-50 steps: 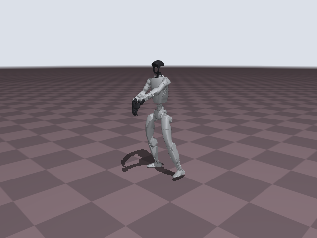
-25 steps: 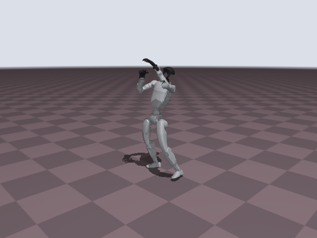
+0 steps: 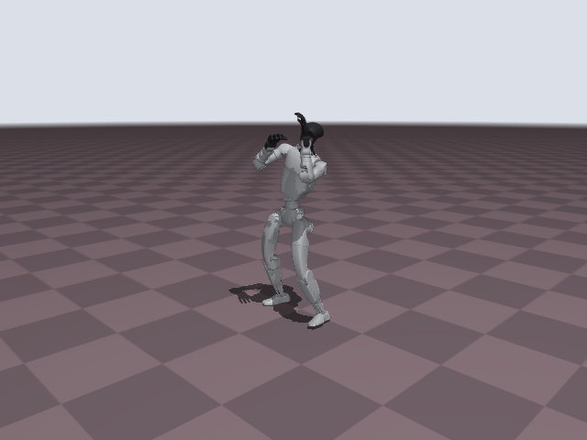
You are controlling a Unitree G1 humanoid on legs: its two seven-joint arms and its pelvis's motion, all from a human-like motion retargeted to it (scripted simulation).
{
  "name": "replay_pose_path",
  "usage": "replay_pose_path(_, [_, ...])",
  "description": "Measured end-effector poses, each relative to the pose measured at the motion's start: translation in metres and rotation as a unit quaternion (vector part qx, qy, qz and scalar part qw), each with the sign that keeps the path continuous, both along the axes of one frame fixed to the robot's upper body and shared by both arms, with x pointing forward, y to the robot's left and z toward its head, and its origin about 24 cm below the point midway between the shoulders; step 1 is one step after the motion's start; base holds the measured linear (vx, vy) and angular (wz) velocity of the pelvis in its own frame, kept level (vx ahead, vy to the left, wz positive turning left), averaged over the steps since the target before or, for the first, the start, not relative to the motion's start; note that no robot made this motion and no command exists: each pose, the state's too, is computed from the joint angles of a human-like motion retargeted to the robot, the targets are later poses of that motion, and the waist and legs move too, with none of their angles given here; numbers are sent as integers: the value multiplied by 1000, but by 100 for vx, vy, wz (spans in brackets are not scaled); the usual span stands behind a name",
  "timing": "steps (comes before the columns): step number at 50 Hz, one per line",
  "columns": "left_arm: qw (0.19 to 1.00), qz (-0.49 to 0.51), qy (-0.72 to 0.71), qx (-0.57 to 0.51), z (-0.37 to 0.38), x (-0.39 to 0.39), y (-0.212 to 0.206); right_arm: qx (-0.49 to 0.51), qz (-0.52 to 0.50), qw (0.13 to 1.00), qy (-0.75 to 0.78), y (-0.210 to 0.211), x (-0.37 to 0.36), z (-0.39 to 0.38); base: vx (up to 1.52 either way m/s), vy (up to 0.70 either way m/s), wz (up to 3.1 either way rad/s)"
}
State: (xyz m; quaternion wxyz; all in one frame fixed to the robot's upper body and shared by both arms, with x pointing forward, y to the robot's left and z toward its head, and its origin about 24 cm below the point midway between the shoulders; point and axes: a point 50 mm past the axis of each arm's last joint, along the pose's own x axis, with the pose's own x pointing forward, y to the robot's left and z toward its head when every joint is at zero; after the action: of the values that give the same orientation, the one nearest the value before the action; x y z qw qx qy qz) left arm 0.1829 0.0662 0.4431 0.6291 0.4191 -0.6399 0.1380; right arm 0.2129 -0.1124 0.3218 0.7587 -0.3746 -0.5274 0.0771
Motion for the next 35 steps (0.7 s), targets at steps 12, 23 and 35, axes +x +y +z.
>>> replay_pose_path(12, [1000,-8,-22,13,7,20,-22,36,13,997,-62,8,2,12,-22,-2,37])
replay_pose_path(23, [999,11,-33,-35,32,20,-10,24,-7,999,-25,5,14,3,-17,-19,8])
replay_pose_path(35, [991,115,10,-66,41,50,31,-6,36,999,-13,29,17,2,-3,-25,-43])
